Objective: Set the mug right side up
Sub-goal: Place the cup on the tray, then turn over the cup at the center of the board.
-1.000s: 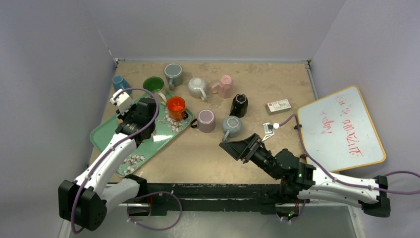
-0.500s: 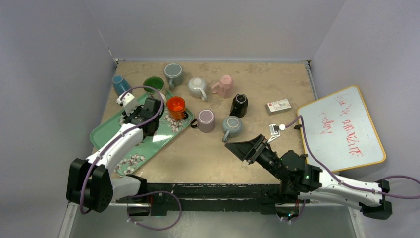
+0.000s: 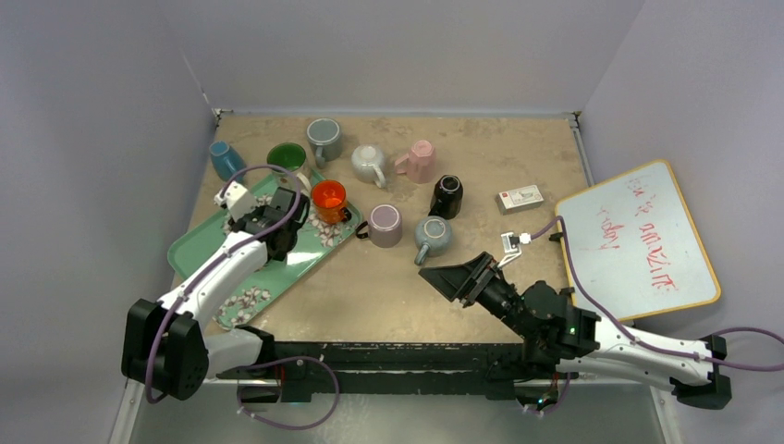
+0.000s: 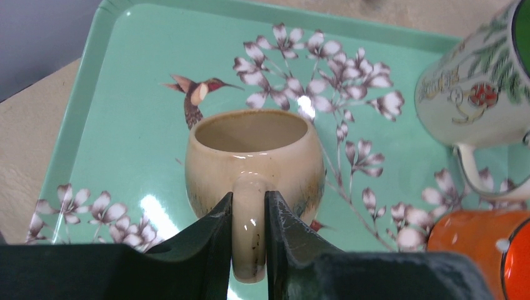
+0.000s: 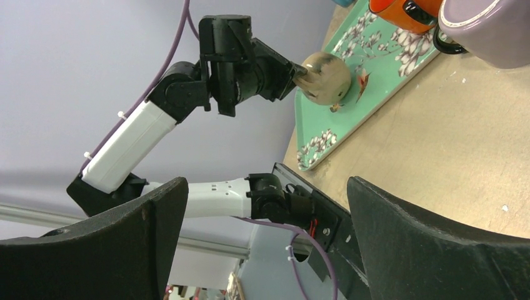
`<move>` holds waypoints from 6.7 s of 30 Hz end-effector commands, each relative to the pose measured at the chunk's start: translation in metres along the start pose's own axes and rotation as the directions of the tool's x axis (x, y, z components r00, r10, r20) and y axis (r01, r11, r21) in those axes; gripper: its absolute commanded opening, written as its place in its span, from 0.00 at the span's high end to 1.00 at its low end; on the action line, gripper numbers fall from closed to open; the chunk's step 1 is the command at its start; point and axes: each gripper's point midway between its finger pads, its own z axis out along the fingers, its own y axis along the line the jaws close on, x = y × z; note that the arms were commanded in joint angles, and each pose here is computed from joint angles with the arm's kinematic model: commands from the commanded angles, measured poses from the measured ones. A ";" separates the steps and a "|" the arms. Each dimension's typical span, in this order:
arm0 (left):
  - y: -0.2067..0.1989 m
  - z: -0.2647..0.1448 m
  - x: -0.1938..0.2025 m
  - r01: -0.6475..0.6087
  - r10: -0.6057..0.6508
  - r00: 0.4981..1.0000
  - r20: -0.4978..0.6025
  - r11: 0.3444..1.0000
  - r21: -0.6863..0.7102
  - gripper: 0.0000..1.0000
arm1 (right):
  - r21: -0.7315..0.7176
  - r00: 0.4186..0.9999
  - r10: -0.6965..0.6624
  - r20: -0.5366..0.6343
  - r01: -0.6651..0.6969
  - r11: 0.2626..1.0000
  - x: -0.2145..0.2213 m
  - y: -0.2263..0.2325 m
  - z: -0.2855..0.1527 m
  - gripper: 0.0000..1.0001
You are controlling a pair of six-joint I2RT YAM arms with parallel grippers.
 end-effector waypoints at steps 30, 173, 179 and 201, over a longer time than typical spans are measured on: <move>-0.027 -0.011 0.050 -0.046 0.058 0.996 -0.063 0.983 0.178 0.74 | 0.003 0.998 -0.017 0.058 0.017 1.000 -0.024 -0.001 -0.023 0.01; -0.051 -0.196 -0.010 -0.024 0.445 0.893 -0.064 0.188 0.982 0.13 | 0.874 0.963 -0.259 -0.071 0.186 0.449 -0.022 -0.221 0.103 0.44; -0.051 -0.197 -0.011 -0.024 0.441 0.895 -0.061 0.185 0.982 0.13 | 0.876 0.964 -0.254 -0.077 0.188 0.445 -0.019 -0.227 0.094 0.50; -0.051 -0.191 -0.009 -0.027 0.449 0.890 -0.074 0.214 0.977 0.13 | 0.731 0.846 -0.344 -0.406 0.527 0.433 -0.007 -0.231 0.056 0.75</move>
